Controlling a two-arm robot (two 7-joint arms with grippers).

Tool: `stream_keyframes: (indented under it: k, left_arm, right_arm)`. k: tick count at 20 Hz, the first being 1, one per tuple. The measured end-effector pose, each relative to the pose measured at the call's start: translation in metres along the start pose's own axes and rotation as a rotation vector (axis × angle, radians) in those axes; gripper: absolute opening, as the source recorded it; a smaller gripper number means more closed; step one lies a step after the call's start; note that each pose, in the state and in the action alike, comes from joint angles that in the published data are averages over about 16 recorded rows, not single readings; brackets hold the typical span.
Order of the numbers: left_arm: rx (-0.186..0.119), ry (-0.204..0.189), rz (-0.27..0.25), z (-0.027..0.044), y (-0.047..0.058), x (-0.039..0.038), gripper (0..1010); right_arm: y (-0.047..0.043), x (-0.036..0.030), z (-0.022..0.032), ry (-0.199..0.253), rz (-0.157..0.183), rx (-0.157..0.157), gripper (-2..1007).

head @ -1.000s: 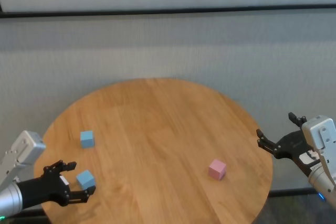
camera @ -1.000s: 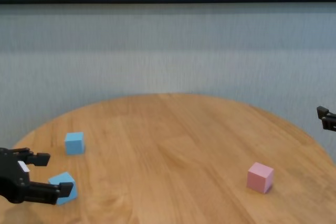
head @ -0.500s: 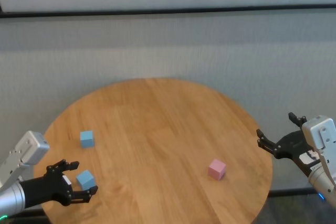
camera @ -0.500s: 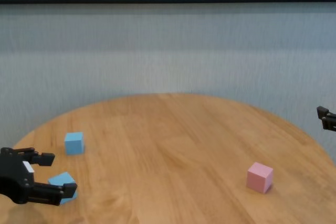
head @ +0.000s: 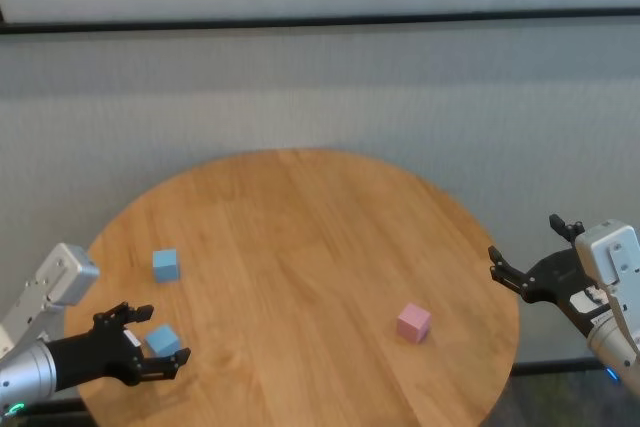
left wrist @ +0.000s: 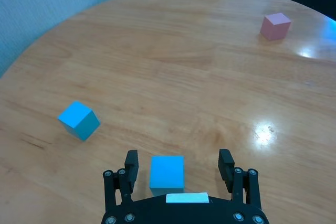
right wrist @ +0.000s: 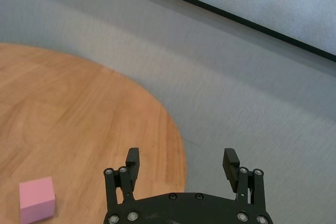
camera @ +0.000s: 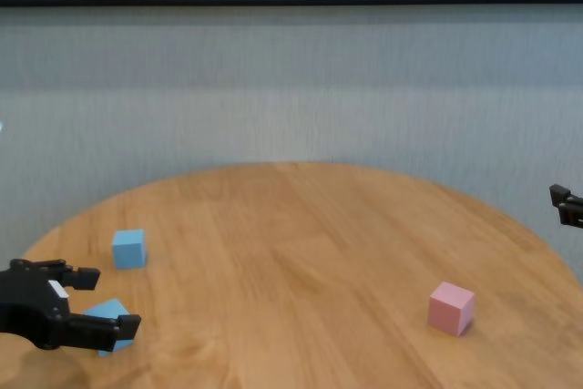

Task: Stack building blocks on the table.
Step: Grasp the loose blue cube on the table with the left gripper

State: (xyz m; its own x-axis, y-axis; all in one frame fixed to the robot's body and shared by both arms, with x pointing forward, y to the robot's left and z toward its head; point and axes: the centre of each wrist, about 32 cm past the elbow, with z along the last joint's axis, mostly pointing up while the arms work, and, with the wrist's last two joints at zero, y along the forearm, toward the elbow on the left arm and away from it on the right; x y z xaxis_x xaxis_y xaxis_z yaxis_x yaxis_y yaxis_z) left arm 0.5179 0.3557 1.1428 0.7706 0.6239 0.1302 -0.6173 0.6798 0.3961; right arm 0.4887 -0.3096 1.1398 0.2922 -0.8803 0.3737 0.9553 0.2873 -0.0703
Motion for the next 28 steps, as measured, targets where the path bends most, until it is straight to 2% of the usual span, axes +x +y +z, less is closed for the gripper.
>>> stream_keyframes:
  k: [11,28]
  left_arm:
    - [0.022,0.037,-0.005,-0.0036,-0.009,0.0058,1002]
    - [0.087,0.088,0.007,-0.0057,-0.015,0.0099,1002]
  right_arm:
    - [0.0,0.0,0.0,0.0,0.0,0.0,1001]
    - [0.0,0.0,0.0,0.0,0.0,0.0,1001]
